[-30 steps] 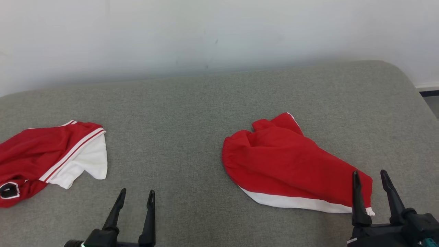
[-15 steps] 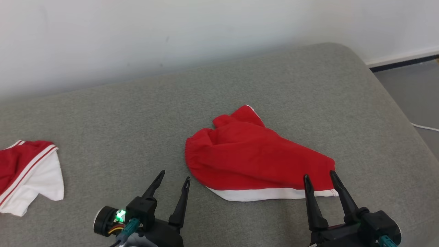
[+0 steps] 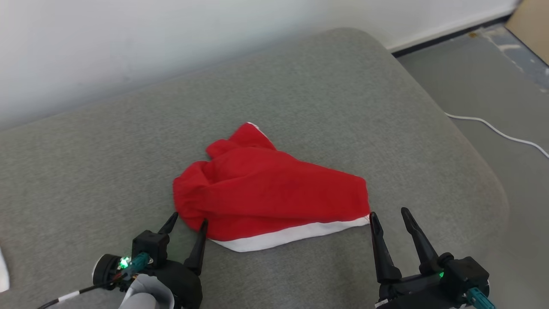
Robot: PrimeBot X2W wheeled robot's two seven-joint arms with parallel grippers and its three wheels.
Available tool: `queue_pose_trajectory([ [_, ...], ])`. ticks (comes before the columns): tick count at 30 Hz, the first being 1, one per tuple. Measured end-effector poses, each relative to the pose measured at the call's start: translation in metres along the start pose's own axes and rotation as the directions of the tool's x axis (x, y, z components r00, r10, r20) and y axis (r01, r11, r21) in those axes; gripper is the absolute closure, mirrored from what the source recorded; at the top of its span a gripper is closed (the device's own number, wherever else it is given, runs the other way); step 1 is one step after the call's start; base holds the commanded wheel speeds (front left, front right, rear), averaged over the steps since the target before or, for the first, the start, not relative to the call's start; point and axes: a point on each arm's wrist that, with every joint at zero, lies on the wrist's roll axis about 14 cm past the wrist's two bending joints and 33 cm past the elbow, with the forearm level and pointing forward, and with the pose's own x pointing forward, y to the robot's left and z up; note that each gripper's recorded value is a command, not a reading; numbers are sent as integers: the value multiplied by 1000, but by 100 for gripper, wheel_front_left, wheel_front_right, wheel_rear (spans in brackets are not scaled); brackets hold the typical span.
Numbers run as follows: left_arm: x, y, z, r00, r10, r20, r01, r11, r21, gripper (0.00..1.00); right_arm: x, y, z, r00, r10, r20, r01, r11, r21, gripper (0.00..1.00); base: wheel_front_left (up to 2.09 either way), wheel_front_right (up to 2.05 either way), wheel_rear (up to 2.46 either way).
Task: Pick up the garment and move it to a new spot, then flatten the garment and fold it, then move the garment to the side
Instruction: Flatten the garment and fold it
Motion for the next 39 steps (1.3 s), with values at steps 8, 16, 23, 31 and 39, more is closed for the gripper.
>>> queue_pose_trajectory([
  [8, 14, -16, -13, 998, -49, -41, 46, 997, -55, 100, -8, -17, -2, 998, -57, -12, 57, 998, -11, 0, 0, 0, 0],
  [16, 1, -10, 26, 995, -18, 97, 22, 999, -42, 100, -2, -5, -7, 1000, -15, -23, 15, 1000, -4, 0, 0, 0, 0],
  [23, -51, 8, 37, 983, 70, 169, -72, 997, 7, 100, 8, 24, -12, 996, 81, -28, -81, 997, 14, 0, 0, 0, 0],
  [31, -110, 27, 14, 969, 209, 134, -216, 976, 38, 100, 21, 60, -15, 981, 192, -25, -191, 981, 31, 0, 0, 0, 0],
  [39, -128, 2, -36, 978, 210, 0, -209, 977, -49, 100, 27, 77, -20, 969, 243, -35, -242, 970, 37, 0, 0, 0, 0],
])
